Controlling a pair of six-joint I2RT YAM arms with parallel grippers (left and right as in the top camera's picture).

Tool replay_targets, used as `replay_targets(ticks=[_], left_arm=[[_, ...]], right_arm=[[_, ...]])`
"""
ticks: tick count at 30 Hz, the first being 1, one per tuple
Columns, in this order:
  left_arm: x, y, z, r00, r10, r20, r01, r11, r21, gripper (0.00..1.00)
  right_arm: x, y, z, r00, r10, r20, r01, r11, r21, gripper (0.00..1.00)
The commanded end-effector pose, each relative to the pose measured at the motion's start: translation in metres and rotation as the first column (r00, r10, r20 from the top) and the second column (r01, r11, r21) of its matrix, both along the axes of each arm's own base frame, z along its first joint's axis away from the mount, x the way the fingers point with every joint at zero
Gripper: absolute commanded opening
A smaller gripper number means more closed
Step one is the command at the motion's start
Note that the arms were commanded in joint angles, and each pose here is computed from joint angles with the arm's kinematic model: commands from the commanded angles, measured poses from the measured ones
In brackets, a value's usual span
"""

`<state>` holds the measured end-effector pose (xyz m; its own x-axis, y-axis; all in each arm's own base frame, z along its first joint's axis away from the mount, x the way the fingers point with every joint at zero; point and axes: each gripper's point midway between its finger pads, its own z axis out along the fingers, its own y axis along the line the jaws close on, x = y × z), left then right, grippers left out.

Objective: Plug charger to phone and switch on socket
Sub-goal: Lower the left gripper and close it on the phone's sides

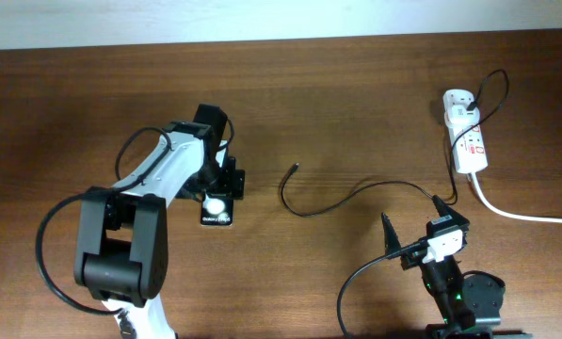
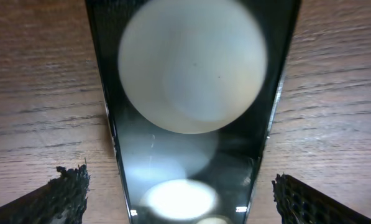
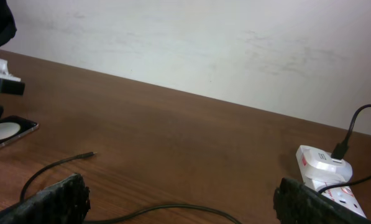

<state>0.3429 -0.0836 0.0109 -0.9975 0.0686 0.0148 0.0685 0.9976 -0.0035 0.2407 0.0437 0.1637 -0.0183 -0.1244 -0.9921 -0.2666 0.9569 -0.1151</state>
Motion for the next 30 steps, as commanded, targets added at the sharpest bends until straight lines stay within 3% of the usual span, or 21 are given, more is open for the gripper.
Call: replay_targets(ticks=[1, 10, 30], left_arm=[[-0.007, 0.003, -0.009, 0.999, 0.027, -0.024, -0.027, 1.0, 0.013, 0.99], [-0.004, -0.014, -0.012, 1.0, -0.014, 0.01, 0.013, 0.999, 0.038, 0.99], [0.002, -0.01, -0.012, 0.995, 0.088, 0.044, -0.091, 0.993, 0.073, 0.94]], right_arm=[[0.0, 0.0, -0.002, 1.0, -0.003, -0.005, 0.003, 1.0, 0.006, 0.99], [0.0, 0.0, -0.002, 1.0, -0.003, -0.006, 0.003, 1.0, 0.006, 0.99], [0.0, 0.0, -0.002, 1.0, -0.003, -0.006, 0.003, 1.0, 0.007, 0.99]])
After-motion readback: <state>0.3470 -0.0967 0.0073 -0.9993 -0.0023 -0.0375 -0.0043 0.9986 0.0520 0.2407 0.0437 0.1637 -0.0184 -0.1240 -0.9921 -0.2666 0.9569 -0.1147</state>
